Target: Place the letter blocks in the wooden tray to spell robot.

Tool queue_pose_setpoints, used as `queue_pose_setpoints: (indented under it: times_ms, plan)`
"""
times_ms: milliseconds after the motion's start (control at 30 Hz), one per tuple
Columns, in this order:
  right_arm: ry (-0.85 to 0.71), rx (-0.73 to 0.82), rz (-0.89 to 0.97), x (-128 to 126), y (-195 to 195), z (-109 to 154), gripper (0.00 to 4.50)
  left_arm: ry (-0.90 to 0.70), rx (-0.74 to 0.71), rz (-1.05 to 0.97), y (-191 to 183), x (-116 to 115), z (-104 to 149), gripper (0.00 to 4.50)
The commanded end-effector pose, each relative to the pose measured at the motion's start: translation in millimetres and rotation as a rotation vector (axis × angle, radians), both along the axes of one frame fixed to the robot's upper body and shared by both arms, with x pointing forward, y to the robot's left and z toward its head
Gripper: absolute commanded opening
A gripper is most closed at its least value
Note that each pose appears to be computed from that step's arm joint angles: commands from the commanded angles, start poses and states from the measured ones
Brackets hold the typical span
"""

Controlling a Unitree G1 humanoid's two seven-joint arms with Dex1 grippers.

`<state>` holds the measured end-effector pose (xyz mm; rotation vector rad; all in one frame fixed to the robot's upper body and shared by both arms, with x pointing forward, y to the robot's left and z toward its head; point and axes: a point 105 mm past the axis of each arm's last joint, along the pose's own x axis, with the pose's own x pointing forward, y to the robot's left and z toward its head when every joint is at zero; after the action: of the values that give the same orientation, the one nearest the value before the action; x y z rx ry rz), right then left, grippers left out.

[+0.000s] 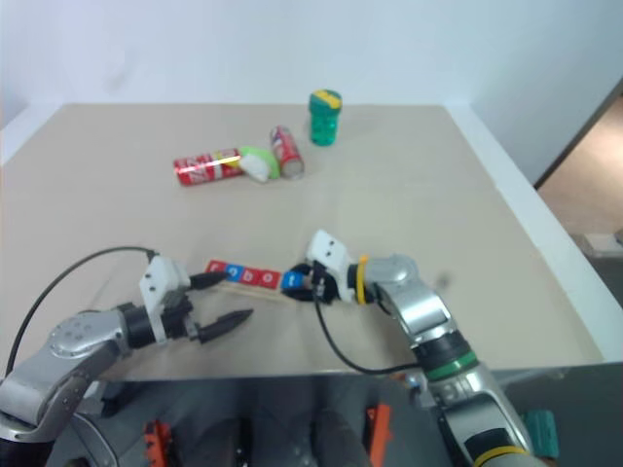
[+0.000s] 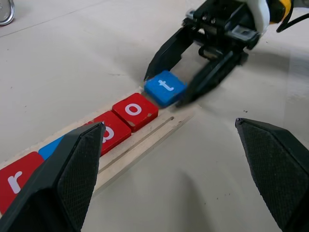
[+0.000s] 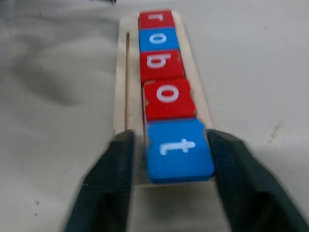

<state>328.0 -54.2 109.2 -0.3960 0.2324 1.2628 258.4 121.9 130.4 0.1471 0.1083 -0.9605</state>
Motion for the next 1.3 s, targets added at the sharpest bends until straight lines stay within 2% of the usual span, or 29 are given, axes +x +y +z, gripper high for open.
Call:
queue_pose_setpoints:
  times_ms: [33, 100, 233, 533, 633, 833, 967, 1100, 1300]
  plan:
    - [-0.057, 0.008, 0.027, 3, 5, 12, 3.95, -0.049, 0.001, 0.009, 2, 0, 9, 4.50]
    - [-0.057, 0.007, 0.028, 4, 6, 11, 4.44, -0.049, 0.000, 0.010, 2, 0, 8, 4.50]
    - [-0.063, 0.028, 0.020, 7, 9, 16, 4.44, -0.046, 0.004, 0.013, 3, -1, 7, 4.50]
    - [-0.075, 0.180, -0.106, 13, -7, 53, 4.44, -0.043, 0.001, 0.000, 5, -5, 8, 4.50]
    - [-0.063, 0.226, -0.164, 10, -20, 52, 3.68, -0.040, 0.004, -0.019, 4, -8, 7, 4.50]
    - [-0.042, 0.299, -0.373, 14, -46, 37, 1.56, -0.037, -0.002, -0.039, 4, -9, 8, 4.50]
    - [-0.048, 0.311, -0.468, 12, -44, 27, 0.16, -0.034, -0.010, -0.050, 3, -9, 9, 4.50]
    - [-0.051, 0.307, -0.484, 7, -33, 23, 0.07, -0.034, -0.010, -0.057, 2, -9, 9, 4.50]
    - [-0.046, 0.267, -0.411, -9, -16, 16, 0.07, -0.035, -0.003, -0.060, 0, -8, 8, 4.50]
